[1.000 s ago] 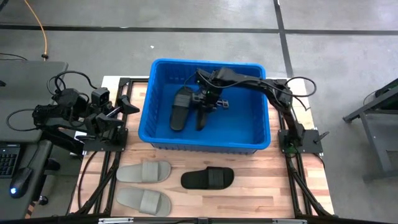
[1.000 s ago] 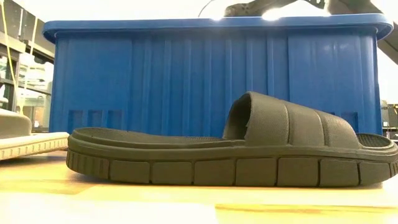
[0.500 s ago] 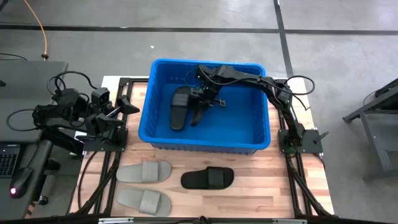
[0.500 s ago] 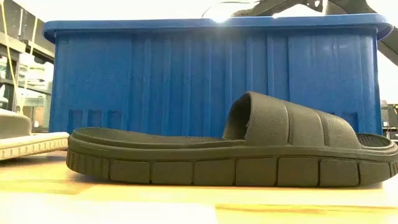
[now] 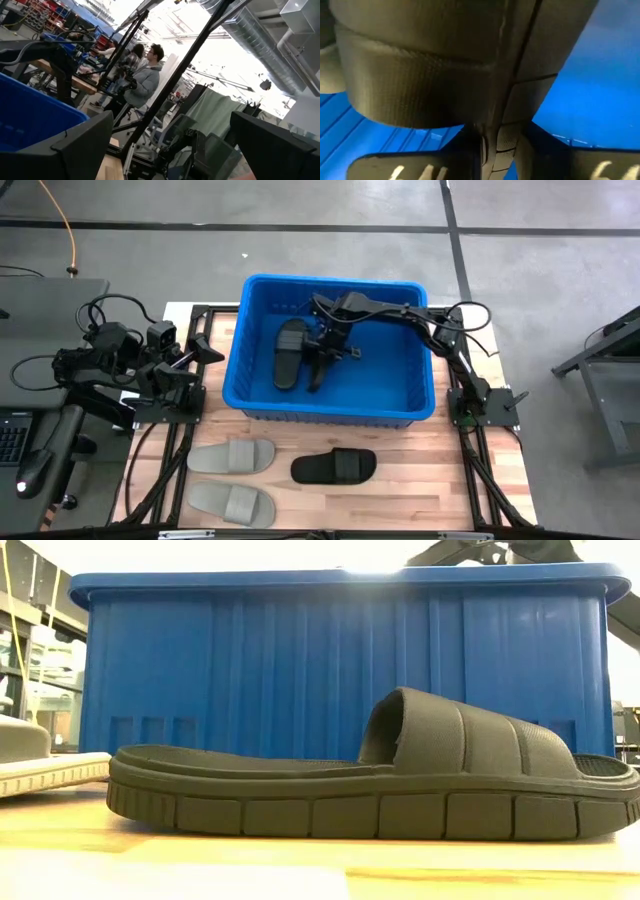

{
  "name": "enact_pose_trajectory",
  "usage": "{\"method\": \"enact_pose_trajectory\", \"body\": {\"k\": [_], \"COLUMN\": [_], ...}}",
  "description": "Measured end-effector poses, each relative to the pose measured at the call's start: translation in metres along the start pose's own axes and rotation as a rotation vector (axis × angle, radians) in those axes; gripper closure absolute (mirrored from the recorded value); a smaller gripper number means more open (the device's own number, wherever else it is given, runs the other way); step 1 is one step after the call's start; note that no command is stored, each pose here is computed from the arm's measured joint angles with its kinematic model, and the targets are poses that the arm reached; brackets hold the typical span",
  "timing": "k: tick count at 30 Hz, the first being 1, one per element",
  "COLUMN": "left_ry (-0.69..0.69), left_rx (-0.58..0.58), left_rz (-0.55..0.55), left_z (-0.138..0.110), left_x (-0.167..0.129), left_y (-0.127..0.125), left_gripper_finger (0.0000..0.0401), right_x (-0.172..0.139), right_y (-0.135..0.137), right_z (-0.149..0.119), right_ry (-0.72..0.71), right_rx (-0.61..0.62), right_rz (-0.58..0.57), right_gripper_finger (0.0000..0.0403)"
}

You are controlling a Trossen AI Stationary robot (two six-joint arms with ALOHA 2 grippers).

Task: Pick and place slides into bin
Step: Put the bottom black slide into the blue bin

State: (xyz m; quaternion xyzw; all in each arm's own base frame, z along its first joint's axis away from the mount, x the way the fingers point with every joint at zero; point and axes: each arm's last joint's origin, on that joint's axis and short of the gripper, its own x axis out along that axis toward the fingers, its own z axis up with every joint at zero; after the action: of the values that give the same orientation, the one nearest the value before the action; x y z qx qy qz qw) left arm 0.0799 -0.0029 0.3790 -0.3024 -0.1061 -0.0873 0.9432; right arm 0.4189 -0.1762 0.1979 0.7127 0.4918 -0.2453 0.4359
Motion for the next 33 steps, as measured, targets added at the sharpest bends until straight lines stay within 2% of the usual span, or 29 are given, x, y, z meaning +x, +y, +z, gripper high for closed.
{"method": "enact_pose_trajectory", "body": {"k": [7, 11, 20, 28, 33], "left_ry": [0.0, 0.0, -0.002, 0.006, 0.007], "left_rx": [0.0, 0.0, -0.001, -0.002, -0.003], "left_rz": [0.0, 0.0, 0.002, -0.008, -0.009], "left_z": [0.0, 0.0, 0.0, 0.0, 0.0], "left_x": [0.0, 0.0, 0.0, 0.0, 0.0], "left_y": [0.0, 0.0, 0.0, 0.0, 0.0], "left_gripper_finger": [0.0009, 0.0009, 0.0009, 0.0009, 0.0009], "right_x": [0.001, 0.002, 0.001, 0.001, 0.0], "right_y": [-0.008, -0.01, -0.014, -0.02, -0.024], "right_z": [-0.001, -0.001, -0.001, -0.001, -0.002], "right_ry": [-0.041, -0.054, -0.096, -0.12, -0.145], "right_rx": [0.014, 0.008, -0.014, -0.028, -0.054], "right_rz": [-0.09, -0.117, -0.181, -0.25, -0.31], "right_gripper_finger": [0.0365, 0.035, 0.0348, 0.0317, 0.0312]}}
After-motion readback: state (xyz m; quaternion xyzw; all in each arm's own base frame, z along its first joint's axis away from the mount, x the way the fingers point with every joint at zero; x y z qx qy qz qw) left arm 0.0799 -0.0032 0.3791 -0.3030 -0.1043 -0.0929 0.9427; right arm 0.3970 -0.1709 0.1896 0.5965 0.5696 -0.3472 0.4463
